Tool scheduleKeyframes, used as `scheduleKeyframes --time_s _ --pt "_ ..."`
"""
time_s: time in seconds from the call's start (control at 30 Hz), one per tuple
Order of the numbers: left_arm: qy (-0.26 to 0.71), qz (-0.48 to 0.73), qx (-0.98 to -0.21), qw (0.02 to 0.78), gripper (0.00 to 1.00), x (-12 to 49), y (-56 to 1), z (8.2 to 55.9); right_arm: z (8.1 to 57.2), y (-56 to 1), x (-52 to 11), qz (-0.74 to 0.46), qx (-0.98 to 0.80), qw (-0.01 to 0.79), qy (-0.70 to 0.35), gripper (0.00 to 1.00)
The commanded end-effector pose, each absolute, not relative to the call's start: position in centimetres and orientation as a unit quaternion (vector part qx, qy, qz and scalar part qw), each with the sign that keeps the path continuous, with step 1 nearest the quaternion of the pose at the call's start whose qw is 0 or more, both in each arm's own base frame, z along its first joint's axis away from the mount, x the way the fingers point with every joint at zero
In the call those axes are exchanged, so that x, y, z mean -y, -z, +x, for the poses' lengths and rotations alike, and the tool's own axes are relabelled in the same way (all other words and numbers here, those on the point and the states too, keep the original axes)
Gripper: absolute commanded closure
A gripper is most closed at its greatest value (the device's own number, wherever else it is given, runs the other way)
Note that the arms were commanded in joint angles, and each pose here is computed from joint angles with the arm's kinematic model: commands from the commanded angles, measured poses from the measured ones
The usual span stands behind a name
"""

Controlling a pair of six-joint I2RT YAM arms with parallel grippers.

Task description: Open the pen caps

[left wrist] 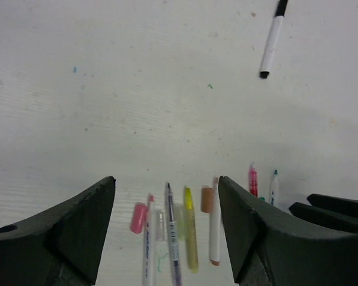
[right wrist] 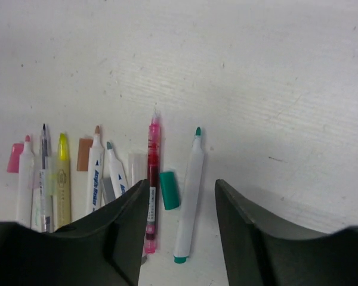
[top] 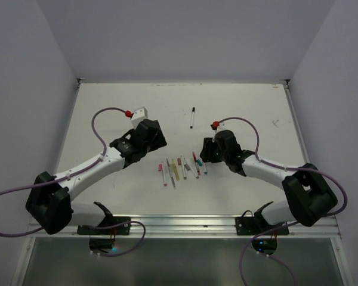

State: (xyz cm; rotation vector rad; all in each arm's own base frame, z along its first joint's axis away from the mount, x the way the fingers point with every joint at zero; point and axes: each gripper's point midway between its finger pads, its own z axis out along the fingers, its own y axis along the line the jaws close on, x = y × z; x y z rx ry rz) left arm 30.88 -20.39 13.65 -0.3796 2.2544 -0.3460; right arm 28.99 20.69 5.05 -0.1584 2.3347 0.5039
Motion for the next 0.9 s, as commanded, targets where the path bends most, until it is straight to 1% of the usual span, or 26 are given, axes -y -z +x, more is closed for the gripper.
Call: scheduleKeyframes --time_s 0.0,0.03,0.07,0.1,0.13,0.2,0.23,0.27,0.3,0.33,0.37,0.4,0.43,0.47,0.5,0.53,0.57,0.6,0.87 --pt "0.06 -0.162 -0.877 0.449 0.26 15.3 -14.5 30.6 32.3 -9.9 -21.0 -0.042 -0.887 0.422 -0.184 0.46" --pt "0.056 -0.159 -0.873 0.459 0.25 14.7 -15.0 30.3 32.9 -10.3 -21.1 -0.037 -0.885 0.428 -0.18 0.44" --pt "0.04 -0.16 -0.872 0.461 0.2 13.8 -14.6 30.0 33.8 -10.7 -20.8 -0.026 -0.884 0.436 -0.165 0.41" --pt "0.034 -0.16 -0.871 0.463 0.16 13.3 -14.5 29.8 35.0 -12.0 -21.2 -0.018 -0.878 0.448 -0.164 0.4" --pt "0.033 -0.158 -0.868 0.47 0.15 12.9 -14.8 29.6 35.7 -11.2 -21.5 -0.013 -0.884 0.44 -0.154 0.4" --pt "0.023 -0.154 -0.868 0.471 0.07 12.2 -14.3 29.1 38.1 -12.5 -22.3 -0.004 -0.878 0.456 -0.146 0.4" --pt "0.02 -0.152 -0.866 0.476 0.03 11.9 -14.5 28.9 39.0 -10.9 -22.6 -0.003 -0.887 0.444 -0.131 0.4" --pt "0.014 -0.148 -0.868 0.473 0.0 11.6 -13.9 28.6 39.8 -10.9 -22.9 0.0 -0.886 0.446 -0.128 0.4" --pt "0.012 -0.144 -0.868 0.475 0.0 11.4 -13.8 28.5 41.5 -12.3 -23.5 0.007 -0.879 0.461 -0.125 0.4" --pt "0.01 -0.139 -0.869 0.475 0.0 11.2 -13.7 28.3 42.2 -10.2 -23.7 0.003 -0.89 0.443 -0.106 0.4" --pt "0.009 -0.135 -0.87 0.474 0.0 11.1 -13.3 28.1 42.8 -9.8 -23.8 0.003 -0.894 0.438 -0.097 0.4" --pt "0.01 -0.13 -0.871 0.474 0.0 11.2 -13.2 28.1 44.5 -10.9 -24.3 0.012 -0.887 0.453 -0.089 0.41" --pt "0.013 -0.121 -0.873 0.473 0.0 11.2 -13.0 27.9 45.2 -10.6 -24.4 0.016 -0.888 0.452 -0.081 0.41" --pt "0.011 -0.12 -0.874 0.47 0.0 11.1 -12.7 27.8 45.5 -8.3 -24.4 0.013 -0.899 0.433 -0.061 0.42" --pt "0.011 -0.119 -0.875 0.47 0.0 11.1 -12.5 27.7 46.8 -9.3 -25.0 0.018 -0.894 0.443 -0.062 0.43" --pt "0.012 -0.118 -0.875 0.47 0.0 11.0 -12.5 27.6 47.4 -9.0 -24.8 0.025 -0.895 0.443 -0.05 0.44" --pt "0.013 -0.115 -0.877 0.467 0.0 11.1 -12.2 27.5 47.6 -7.0 -24.8 0.023 -0.904 0.426 -0.035 0.44" --pt "0.015 -0.114 -0.877 0.466 0.0 11.1 -12.1 27.4 48.6 -7.6 -25.3 0.026 -0.9 0.434 -0.038 0.46" --pt "0.059 -0.101 -0.888 0.445 0.0 12.8 -10.9 26.8 50.4 -3.7 -24.7 0.041 -0.911 0.411 0.002 0.57"
